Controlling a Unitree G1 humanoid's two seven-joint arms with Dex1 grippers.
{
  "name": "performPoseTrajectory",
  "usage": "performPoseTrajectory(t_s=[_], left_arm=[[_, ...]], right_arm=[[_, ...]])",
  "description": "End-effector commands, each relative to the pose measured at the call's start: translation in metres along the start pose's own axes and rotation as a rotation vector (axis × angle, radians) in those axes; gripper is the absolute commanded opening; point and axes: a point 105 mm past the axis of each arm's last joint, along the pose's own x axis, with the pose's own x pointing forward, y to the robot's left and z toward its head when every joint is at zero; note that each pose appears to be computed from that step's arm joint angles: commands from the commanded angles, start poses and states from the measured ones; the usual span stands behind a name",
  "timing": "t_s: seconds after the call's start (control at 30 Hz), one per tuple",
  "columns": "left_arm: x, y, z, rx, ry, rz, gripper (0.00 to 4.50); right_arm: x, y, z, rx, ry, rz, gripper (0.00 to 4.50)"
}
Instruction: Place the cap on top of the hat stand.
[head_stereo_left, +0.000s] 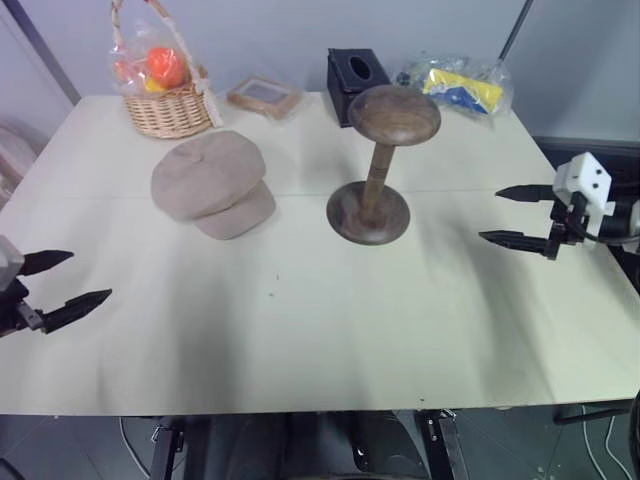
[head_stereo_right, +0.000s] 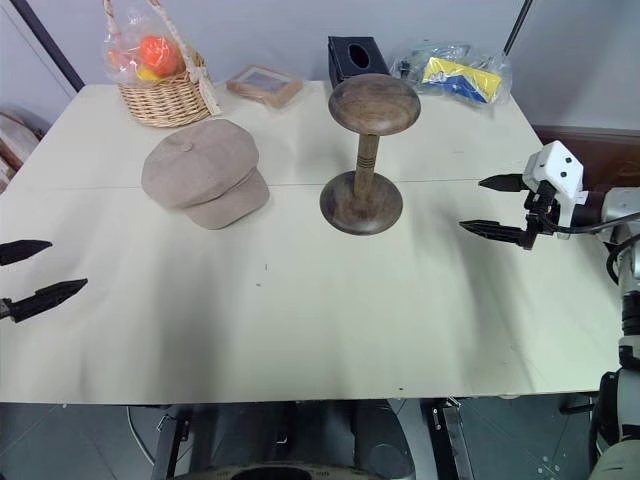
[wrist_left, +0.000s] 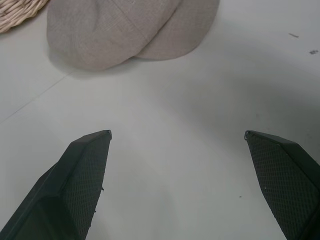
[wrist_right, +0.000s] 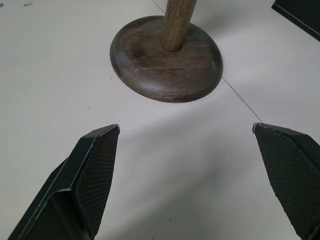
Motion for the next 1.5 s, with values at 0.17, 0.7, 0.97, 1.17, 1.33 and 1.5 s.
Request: performPoseTrajectory(t_s=[0.17,0.7,0.97,1.17,1.33,1.5], left_arm=[[-0.003,0.006,0.010,0.054,0.003,0.023,4.50],[0.019,-0.016,0.030,0.159,-0.050,0.033,4.50],[0.074,-0.068,0.023,0.416,-0.089,0.110,4.50],[0.138,-0.106,0.044,0.482,-0.213,0.274,4.50],[0.182,-0.103,0.065,0.552,-0.243,0.474,4.50],[0.223,-0.105,0.074,0.668,-0.203,0.532,4.50]], right_arm=[[-0.008,-0.007,0.011,-0.049,-0.030,-0.027,4.37],[-0.004,-0.002,0.025,-0.045,-0.073,-0.005,4.37],[0.003,0.051,0.059,-0.109,-0.130,0.188,4.37],[-0.005,0.087,0.102,-0.090,-0.199,0.324,4.37],[-0.012,0.097,0.120,-0.089,-0.197,0.362,4.37],[-0.016,0.092,0.132,-0.099,-0.205,0.335,4.37]])
